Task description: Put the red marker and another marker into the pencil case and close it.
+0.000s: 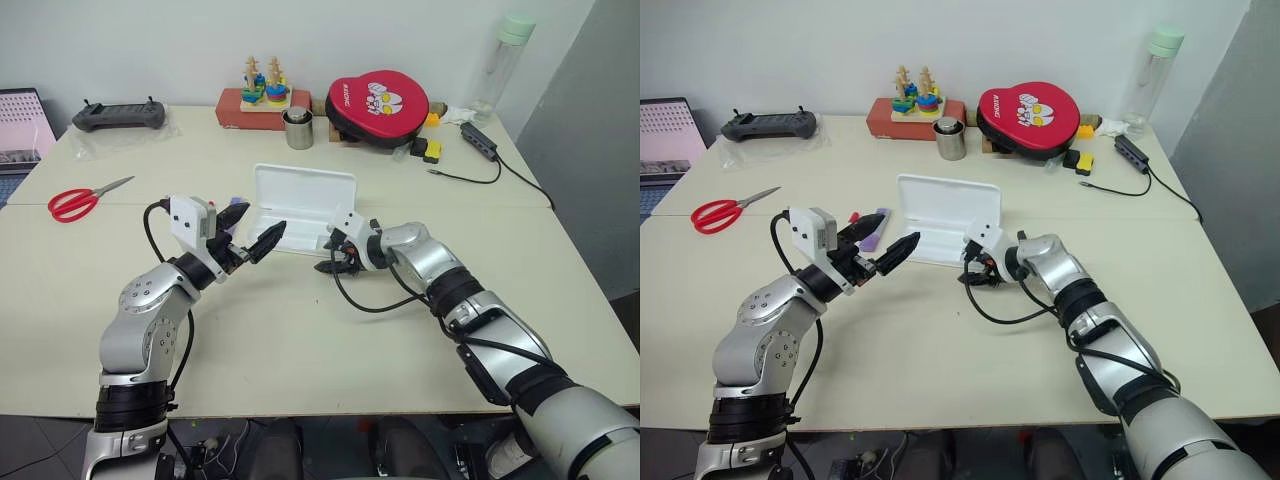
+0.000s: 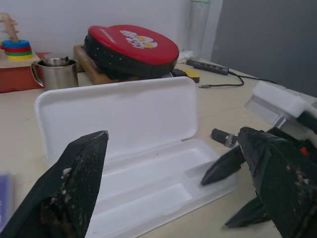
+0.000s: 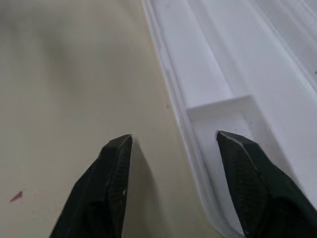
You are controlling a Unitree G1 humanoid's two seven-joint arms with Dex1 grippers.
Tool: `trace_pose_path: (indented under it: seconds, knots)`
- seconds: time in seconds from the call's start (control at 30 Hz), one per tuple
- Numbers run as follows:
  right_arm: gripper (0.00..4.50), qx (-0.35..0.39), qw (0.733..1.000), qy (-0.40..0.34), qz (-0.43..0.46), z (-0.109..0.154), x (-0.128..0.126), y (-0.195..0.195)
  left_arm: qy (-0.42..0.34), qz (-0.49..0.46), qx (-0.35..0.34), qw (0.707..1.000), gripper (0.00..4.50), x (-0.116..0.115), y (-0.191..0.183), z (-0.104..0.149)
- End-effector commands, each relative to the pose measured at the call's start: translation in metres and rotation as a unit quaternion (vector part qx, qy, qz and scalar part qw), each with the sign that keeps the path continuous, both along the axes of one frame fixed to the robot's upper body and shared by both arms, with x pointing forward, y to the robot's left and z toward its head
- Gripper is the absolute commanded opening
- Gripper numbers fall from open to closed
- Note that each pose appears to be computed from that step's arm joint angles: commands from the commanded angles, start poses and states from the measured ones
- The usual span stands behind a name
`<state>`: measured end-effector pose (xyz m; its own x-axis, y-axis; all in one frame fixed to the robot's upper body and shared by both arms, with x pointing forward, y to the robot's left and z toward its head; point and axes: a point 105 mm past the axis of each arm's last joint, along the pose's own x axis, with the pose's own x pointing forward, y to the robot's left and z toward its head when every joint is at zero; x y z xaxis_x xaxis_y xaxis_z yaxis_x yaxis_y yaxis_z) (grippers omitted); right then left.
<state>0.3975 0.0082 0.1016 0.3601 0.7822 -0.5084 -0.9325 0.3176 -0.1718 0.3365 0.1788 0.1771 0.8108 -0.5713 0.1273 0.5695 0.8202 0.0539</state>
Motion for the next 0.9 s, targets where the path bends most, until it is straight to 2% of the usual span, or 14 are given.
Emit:
trace_pose_path:
  seconds: [0.03, 0.17, 0.27, 0.47, 0.57, 0.7, 0.8, 0.9]
  knots:
    - [1.73, -0.024, 1.0, -0.014, -0.009, -0.001, 0.006, -0.003, -0.032, 0.007, -0.003, 0.999, 4.5, -0.004, 0.0, 0.014]
    - [0.65, -0.029, 0.999, -0.024, -0.013, 0.0, 0.01, -0.003, -0.036, 0.013, -0.004, 0.999, 4.5, -0.005, 0.001, 0.016]
    - [0.04, -0.02, 0.999, -0.041, -0.007, 0.007, 0.012, -0.003, -0.035, 0.019, -0.007, 0.999, 4.5, -0.005, 0.005, 0.016]
    - [0.04, 0.017, 0.996, -0.075, 0.053, 0.023, 0.0, 0.002, -0.037, 0.016, -0.003, 0.999, 4.5, -0.011, 0.013, 0.017]
    - [0.04, 0.02, 0.988, -0.082, 0.127, 0.025, -0.024, 0.002, -0.028, 0.012, 0.016, 0.999, 4.5, -0.019, 0.022, 0.015]
    - [0.04, 0.026, 0.984, -0.075, 0.162, 0.022, -0.047, -0.002, -0.011, 0.027, 0.033, 0.999, 4.5, -0.025, 0.042, 0.009]
    - [0.04, 0.022, 0.978, -0.071, 0.196, 0.017, -0.066, -0.004, 0.0, 0.07, 0.031, 0.997, 4.5, -0.021, 0.06, 0.005]
    - [0.04, 0.014, 0.981, -0.07, 0.182, 0.012, -0.063, -0.006, 0.025, 0.153, 0.041, 0.987, 4.5, -0.008, 0.086, -0.005]
